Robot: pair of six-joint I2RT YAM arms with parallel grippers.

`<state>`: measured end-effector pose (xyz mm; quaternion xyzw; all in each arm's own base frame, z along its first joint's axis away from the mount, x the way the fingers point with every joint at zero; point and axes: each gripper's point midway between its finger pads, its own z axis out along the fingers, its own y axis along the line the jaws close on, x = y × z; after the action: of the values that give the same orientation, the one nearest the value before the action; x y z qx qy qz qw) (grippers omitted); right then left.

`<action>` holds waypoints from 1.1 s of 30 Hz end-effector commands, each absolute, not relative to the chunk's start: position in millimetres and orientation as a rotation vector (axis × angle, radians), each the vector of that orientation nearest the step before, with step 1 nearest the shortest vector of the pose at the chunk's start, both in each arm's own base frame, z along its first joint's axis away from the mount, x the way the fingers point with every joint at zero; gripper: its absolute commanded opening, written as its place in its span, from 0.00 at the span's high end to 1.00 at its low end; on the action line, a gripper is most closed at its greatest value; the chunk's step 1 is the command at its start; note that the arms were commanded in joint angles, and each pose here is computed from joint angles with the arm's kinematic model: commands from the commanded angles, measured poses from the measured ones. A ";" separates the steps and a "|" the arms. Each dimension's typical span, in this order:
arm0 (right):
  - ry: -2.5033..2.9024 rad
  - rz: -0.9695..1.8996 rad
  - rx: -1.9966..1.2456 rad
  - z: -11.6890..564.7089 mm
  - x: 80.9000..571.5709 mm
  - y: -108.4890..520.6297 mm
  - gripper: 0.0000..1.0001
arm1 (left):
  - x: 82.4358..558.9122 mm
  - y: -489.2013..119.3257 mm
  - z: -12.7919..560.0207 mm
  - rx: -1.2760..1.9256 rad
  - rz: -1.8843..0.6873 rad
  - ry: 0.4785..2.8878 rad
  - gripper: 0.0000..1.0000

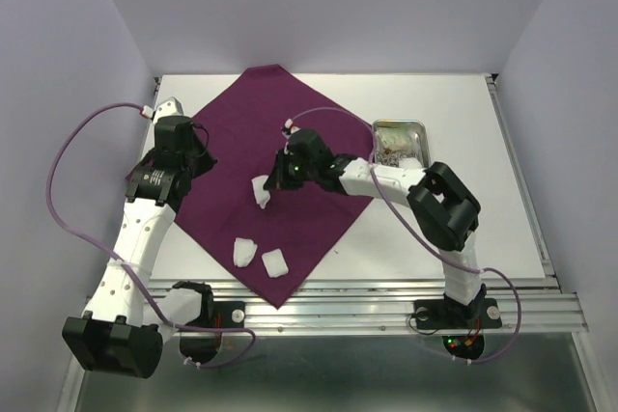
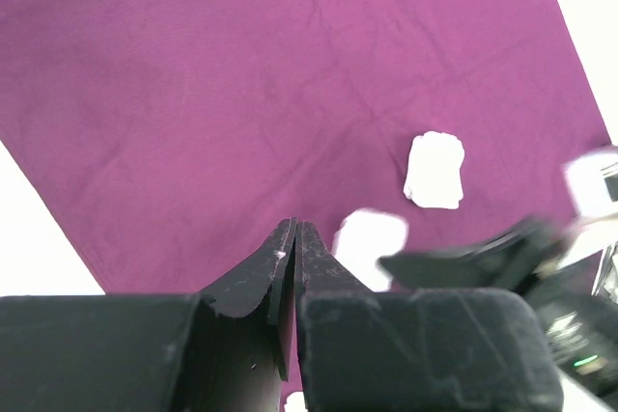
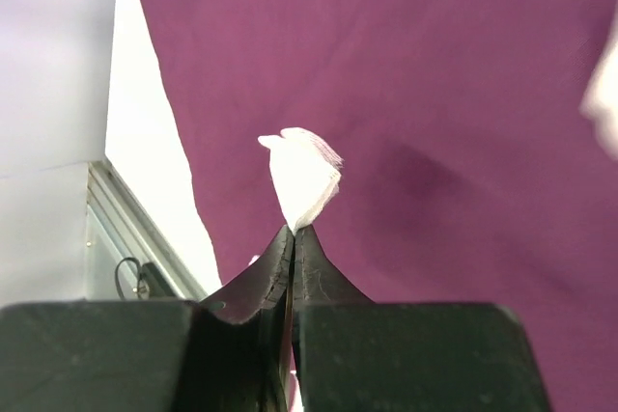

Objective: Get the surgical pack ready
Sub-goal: Adjust the medical item in the surgical kit.

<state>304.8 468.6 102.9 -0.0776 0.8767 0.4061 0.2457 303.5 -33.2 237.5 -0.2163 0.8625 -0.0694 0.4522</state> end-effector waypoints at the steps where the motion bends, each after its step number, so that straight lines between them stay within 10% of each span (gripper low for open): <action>1: 2.262 1.110 -0.359 153.6 337.4 445.1 0.99 | 304.3 -29.0 246.0 -0.527 -0.170 2.085 0.86; 33: 2.368 1.164 -0.328 96.4 424.9 403.0 0.99 | 308.2 -25.6 247.4 -0.544 -0.151 2.095 0.86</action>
<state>415.6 395.7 83.5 -0.1146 0.8766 0.4067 0.2302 303.8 -29.5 234.4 -0.2214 0.8634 -0.0650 0.4487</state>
